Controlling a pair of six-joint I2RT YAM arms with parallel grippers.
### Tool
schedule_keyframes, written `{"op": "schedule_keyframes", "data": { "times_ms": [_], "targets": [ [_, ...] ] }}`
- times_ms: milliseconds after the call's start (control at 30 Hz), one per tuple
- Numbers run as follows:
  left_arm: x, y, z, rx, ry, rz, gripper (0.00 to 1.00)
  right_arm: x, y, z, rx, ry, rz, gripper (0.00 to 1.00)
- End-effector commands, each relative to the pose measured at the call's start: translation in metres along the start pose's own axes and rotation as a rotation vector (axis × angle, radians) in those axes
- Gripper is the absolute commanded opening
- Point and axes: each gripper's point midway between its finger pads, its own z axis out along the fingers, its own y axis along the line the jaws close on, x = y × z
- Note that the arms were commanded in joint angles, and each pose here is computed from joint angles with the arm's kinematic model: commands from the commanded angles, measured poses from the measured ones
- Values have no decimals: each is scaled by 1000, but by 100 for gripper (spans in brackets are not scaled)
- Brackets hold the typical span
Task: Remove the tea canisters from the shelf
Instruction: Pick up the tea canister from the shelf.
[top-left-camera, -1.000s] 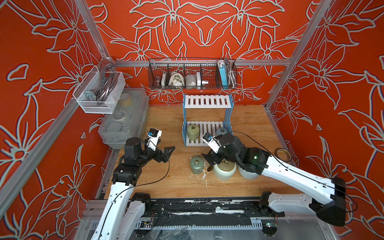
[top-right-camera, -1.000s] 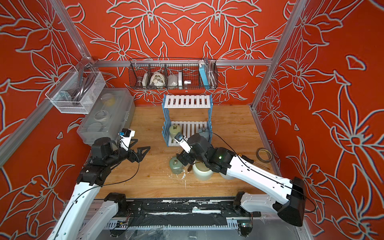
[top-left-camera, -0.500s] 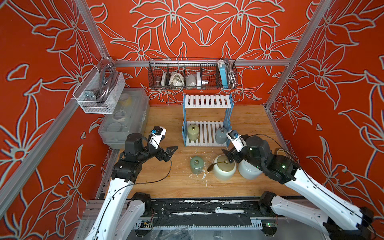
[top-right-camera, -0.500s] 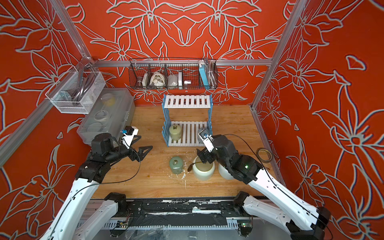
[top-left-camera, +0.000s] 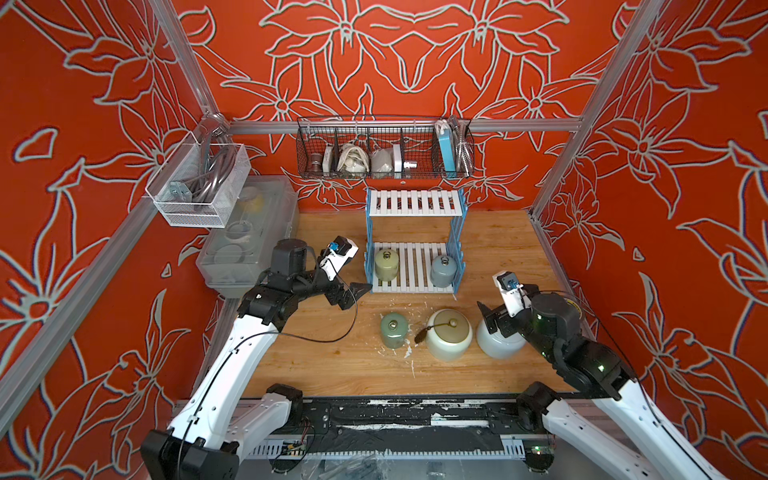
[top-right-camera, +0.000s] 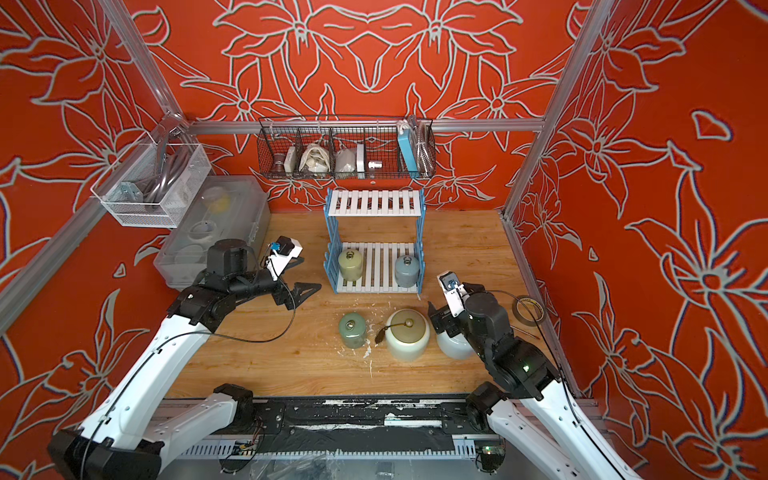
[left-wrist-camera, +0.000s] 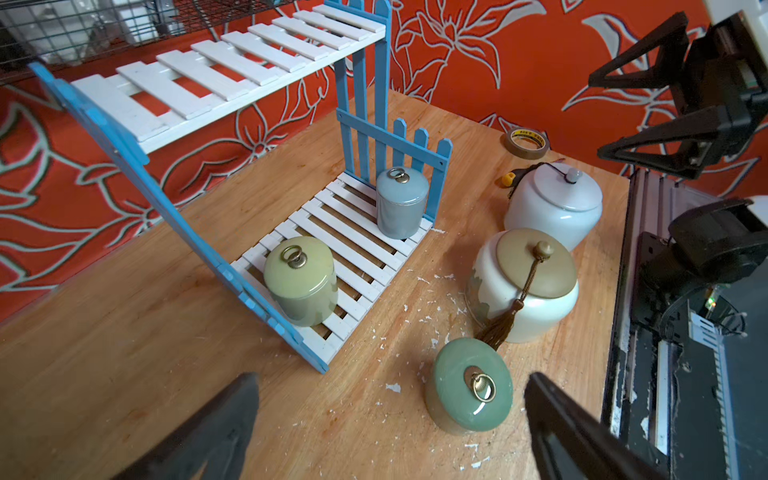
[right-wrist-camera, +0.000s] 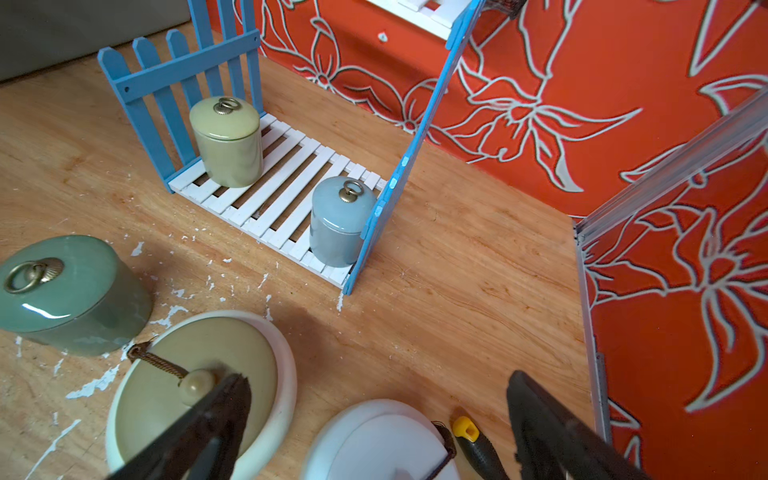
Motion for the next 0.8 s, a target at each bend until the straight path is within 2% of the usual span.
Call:
{"op": "schedule_keyframes", "data": {
  "times_ms": [0, 367, 500, 767],
  "targets": [
    [-8, -10, 13, 60, 13, 73, 99, 5, -4, -3, 27, -46, -22, 99],
    [-14, -38, 73, 177, 87, 204, 98, 14, -18, -25, 112, -196, -2, 100],
    [-15, -48, 93, 210, 99, 242, 99, 11, -9, -29, 56, -241, -7, 100],
    [-16, -53, 136, 246, 125, 283, 99, 8, -10, -42, 54, -322, 28, 100]
  ]
}}
